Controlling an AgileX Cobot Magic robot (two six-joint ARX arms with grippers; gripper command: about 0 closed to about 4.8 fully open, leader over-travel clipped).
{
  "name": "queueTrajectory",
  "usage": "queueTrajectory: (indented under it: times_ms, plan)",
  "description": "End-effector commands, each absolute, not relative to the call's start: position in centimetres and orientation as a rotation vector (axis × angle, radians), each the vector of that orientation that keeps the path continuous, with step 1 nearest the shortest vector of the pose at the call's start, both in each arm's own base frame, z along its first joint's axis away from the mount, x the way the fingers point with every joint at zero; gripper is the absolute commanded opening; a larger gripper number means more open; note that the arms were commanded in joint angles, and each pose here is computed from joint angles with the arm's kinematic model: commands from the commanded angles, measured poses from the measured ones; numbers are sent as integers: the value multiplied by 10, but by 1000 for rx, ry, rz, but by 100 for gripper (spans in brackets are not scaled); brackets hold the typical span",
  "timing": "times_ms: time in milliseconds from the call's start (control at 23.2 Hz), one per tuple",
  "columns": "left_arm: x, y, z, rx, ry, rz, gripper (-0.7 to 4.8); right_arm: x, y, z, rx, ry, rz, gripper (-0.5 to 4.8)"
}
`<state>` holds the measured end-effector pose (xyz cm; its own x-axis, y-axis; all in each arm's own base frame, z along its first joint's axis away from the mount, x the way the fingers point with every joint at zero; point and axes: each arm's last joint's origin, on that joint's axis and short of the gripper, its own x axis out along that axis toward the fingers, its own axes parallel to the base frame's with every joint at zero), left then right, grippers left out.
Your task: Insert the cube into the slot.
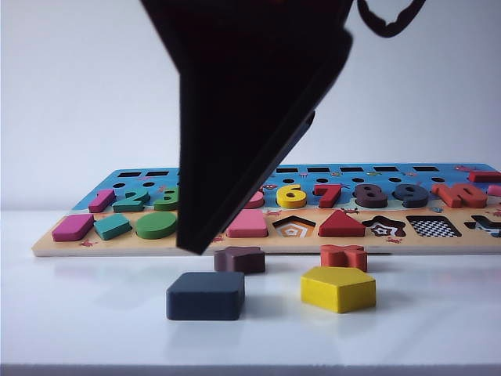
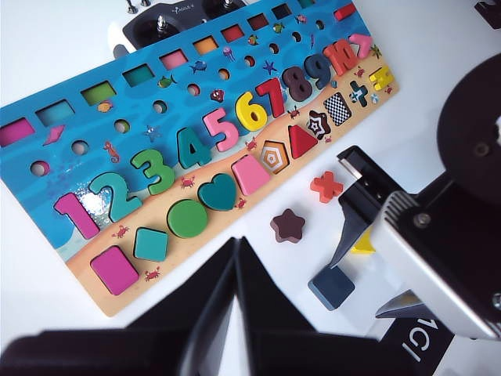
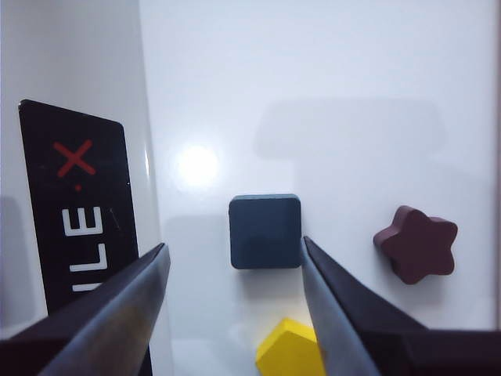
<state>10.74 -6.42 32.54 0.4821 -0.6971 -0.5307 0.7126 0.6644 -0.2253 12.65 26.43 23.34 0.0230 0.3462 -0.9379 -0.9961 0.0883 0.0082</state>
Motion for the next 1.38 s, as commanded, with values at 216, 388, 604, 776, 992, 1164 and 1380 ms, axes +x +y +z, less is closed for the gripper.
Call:
queueTrajectory:
  times_ms: [216, 388, 604, 776, 992, 1164, 1380]
  plan:
    - [108, -65, 328, 29, 608, -867, 10, 129, 269, 228, -882, 989, 1277, 306]
    - [108, -65, 328, 29, 609, -866, 10, 130, 271, 224, -888, 1006, 1274, 307]
    - [108, -65, 328, 29, 609, -866, 10, 131, 274, 218, -894, 1020, 1271, 316]
    - [108, -65, 328, 29, 609, -866, 10, 134, 277, 219, -899, 971, 1241, 315]
    - [108, -65, 328, 29, 609, -867, 10, 134, 277, 219, -900, 975, 1242, 315]
    - [108, -65, 328, 29, 609, -866, 10, 133, 274, 218, -912, 1000, 1240, 315]
    - [108, -65, 328, 29, 609, -867, 10, 132, 274, 218, -915, 1007, 1239, 314]
